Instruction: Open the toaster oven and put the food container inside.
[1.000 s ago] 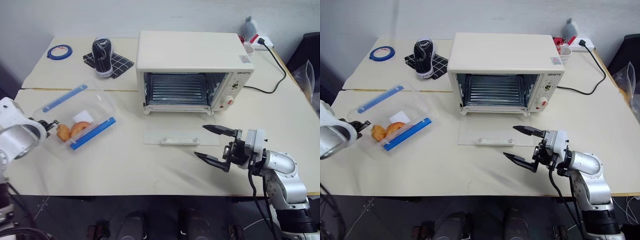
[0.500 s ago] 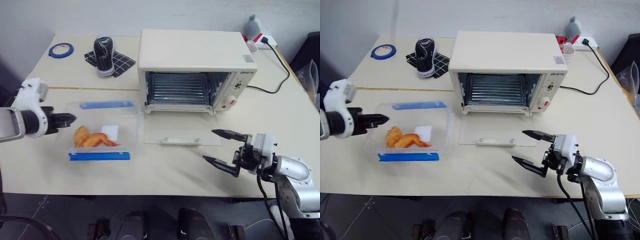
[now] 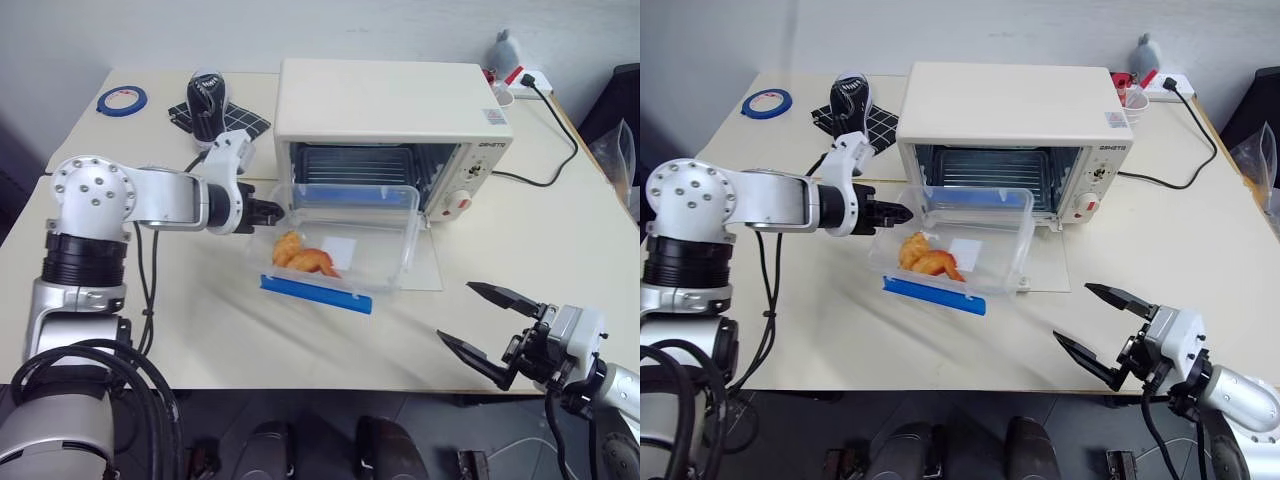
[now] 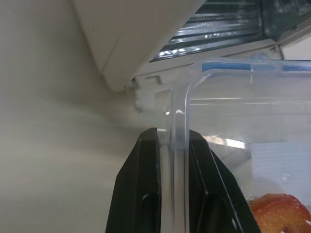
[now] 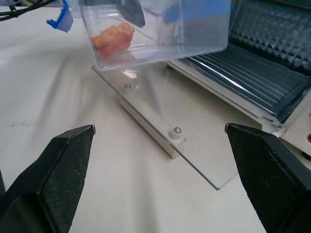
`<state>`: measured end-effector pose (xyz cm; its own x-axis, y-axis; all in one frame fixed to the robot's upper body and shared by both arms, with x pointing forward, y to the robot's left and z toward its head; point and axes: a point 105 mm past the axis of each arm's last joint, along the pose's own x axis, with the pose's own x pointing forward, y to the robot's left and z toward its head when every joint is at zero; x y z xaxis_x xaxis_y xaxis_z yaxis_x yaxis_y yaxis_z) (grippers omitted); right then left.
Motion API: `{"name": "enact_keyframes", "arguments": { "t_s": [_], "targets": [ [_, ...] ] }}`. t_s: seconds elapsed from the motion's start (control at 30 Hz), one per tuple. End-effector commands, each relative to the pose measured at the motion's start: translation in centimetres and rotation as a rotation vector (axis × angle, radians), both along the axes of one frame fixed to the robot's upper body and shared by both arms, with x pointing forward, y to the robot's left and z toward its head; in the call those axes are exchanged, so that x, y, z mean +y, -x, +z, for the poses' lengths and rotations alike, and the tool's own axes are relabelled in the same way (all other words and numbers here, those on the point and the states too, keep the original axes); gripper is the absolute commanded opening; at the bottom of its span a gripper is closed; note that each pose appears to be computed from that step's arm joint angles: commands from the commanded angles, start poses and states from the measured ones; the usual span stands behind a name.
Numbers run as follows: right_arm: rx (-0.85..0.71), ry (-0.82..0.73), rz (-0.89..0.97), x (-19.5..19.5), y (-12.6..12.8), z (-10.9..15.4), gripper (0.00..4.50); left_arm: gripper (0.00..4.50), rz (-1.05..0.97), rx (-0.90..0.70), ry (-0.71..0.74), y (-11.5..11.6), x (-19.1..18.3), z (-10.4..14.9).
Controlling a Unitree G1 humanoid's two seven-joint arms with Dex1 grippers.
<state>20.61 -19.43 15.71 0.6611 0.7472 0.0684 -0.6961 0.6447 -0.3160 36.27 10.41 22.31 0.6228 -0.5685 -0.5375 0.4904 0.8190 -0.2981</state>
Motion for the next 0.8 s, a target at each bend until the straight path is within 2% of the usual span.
{"name": "enact_keyframes", "arguments": {
  "t_s": [0.03,0.13,0.2,0.27,0.47,0.6,0.63,0.8],
  "targets": [
    [-0.07,-0.002,-0.025,0.4,0.8,1.4,4.5,0.25,-0.001,-0.024,-0.036,-0.7,-0.4,0.5],
    [-0.075,-0.009,-0.039,0.8,1.0,1.6,4.5,0.25,0.003,-0.036,-0.042,-1.2,-0.9,0.4],
    [-0.081,-0.013,-0.054,0.9,1.2,1.7,4.5,0.96,0.004,-0.049,-0.054,-1.5,-1.2,0.2],
    [-0.082,-0.014,-0.06,1.0,1.3,1.7,4.5,1.4,0.014,-0.063,-0.049,-1.8,-1.4,0.2],
    [-0.088,-0.017,-0.075,1.0,1.3,1.7,4.5,3.23,-0.001,-0.092,0.012,-1.8,-2.4,1.0],
    [-0.095,-0.037,-0.096,0.7,1.0,2.0,4.5,4.34,-0.011,-0.15,0.111,-1.8,-2.4,2.7],
    [-0.096,-0.048,-0.102,0.6,1.0,2.1,4.5,4.47,-0.014,-0.172,0.133,-1.8,-2.3,3.2],
    [-0.067,-0.18,-0.104,0.2,0.4,4.2,4.5,4.47,-0.085,-0.256,0.2,-1.0,-0.2,5.2]
  ]
}}
